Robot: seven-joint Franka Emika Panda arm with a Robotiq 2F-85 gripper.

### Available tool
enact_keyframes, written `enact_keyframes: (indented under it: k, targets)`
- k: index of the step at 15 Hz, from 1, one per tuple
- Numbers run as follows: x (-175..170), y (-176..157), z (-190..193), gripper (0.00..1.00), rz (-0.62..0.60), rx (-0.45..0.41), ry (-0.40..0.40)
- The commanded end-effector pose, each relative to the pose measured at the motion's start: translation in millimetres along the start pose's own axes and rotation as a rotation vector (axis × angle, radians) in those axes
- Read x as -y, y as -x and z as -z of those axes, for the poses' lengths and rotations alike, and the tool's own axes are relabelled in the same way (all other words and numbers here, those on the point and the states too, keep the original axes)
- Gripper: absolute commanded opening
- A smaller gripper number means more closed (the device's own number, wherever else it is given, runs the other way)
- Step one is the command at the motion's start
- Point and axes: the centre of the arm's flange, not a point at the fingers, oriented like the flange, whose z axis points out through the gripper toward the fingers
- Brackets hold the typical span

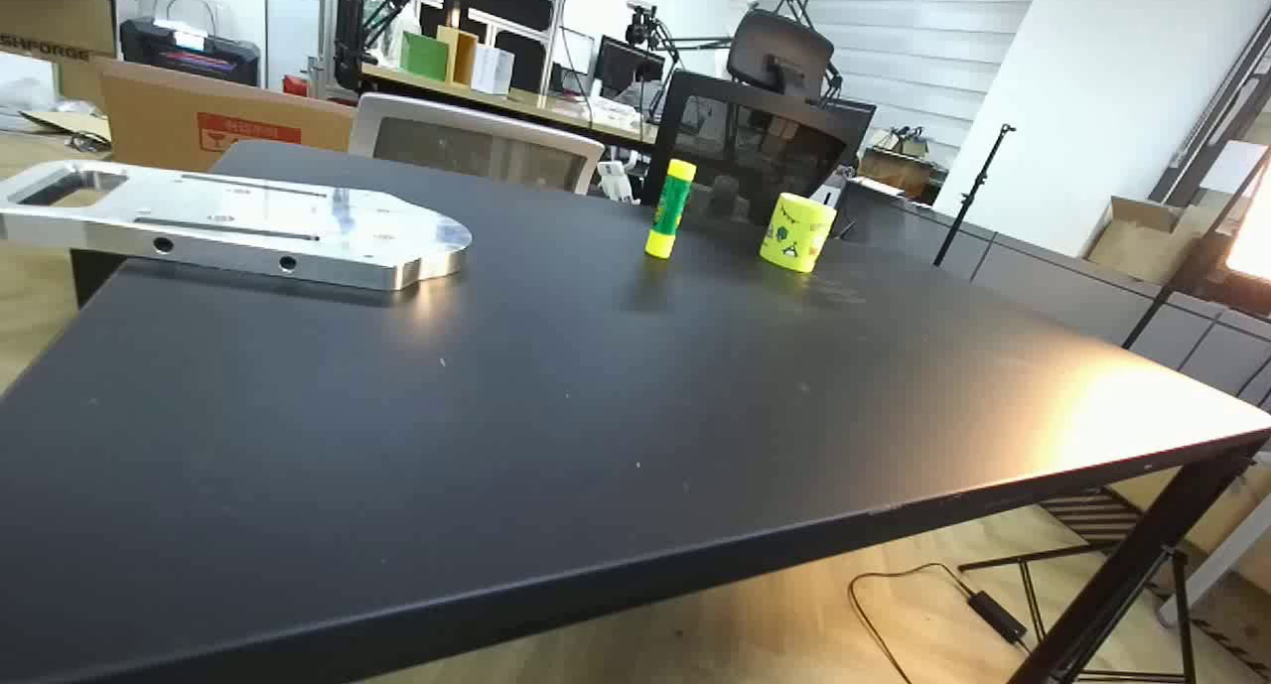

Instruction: Pick the bottle on the table and put it in the mug

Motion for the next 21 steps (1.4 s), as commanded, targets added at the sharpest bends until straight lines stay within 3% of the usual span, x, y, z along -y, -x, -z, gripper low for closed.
enact_keyframes:
  k: [1, 16, 21]
  targets:
    - [0.0, -0.1, -0.3, 1.00, 0.000, 0.001, 0.000]
    - [0.0, -0.2, -0.4, 1.00, 0.000, 0.001, 0.000]
    - [-3.2, -6.6, -0.6, 1.00, 0.076, -0.077, 0.031]
